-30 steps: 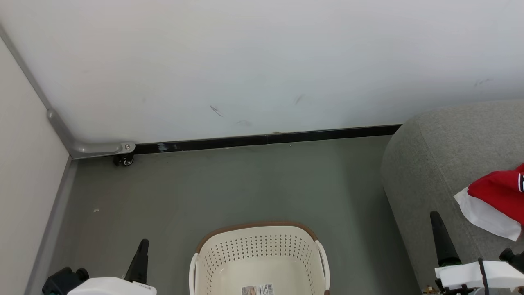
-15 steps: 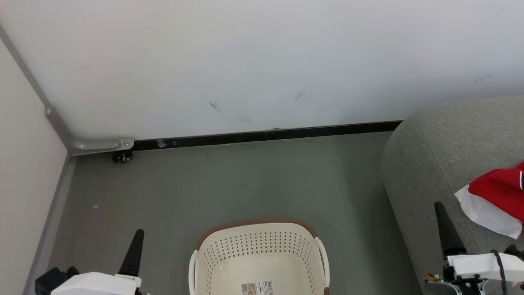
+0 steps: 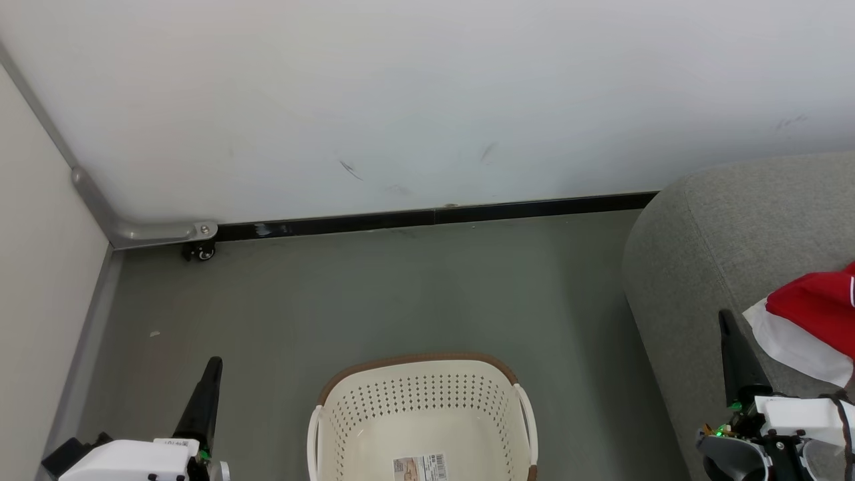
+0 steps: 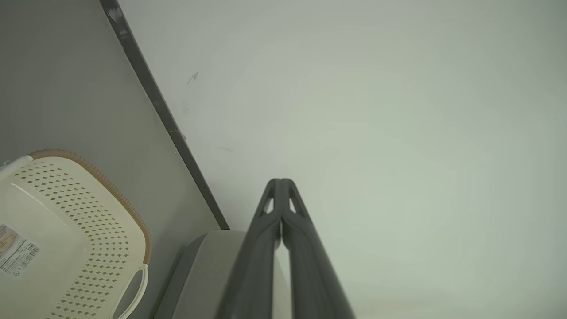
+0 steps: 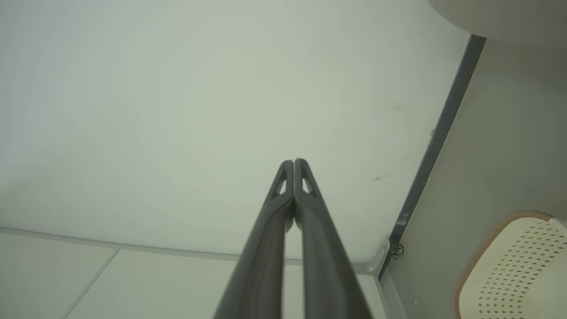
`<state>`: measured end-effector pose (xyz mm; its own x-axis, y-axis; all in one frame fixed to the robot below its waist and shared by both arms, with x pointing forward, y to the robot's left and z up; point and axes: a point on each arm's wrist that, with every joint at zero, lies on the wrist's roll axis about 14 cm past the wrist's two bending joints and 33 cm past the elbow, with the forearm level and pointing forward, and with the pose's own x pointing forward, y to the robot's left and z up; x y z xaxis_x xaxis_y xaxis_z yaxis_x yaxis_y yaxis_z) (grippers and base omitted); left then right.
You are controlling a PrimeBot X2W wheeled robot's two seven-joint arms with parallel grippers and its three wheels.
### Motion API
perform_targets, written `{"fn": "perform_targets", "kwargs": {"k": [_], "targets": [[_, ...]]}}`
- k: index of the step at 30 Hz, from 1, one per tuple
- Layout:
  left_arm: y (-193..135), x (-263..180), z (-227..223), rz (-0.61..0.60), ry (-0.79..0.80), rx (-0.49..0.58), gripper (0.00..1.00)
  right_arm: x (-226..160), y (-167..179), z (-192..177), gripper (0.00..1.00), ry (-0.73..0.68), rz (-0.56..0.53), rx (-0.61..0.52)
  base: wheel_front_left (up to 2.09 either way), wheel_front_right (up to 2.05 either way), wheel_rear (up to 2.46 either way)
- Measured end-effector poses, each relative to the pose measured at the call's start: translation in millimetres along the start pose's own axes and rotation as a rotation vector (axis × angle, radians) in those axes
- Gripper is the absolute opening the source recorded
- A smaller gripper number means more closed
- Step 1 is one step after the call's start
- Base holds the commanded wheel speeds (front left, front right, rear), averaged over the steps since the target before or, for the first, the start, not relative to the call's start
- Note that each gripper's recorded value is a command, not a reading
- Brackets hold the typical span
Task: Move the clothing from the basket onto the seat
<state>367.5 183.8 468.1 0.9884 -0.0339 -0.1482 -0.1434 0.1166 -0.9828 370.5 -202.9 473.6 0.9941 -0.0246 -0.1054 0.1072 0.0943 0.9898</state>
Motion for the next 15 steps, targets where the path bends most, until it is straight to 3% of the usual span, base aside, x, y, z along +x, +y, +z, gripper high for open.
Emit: {"fn": "perform_targets", "kwargs": {"k": [7,15], "targets": [[-7.9,3.2,3.9,-0.042,-0.011,-0.112,0.00,2.7,4.1,3.1,0.00,-0.008,0.017,0.097,0.00,0.00,0.00],[-9.3,3.9,5.4,-0.050,-0.015,-0.117,0.00,4.4,7.4,3.1,0.00,-0.004,0.027,0.103,0.00,0.00,0.00]]}}
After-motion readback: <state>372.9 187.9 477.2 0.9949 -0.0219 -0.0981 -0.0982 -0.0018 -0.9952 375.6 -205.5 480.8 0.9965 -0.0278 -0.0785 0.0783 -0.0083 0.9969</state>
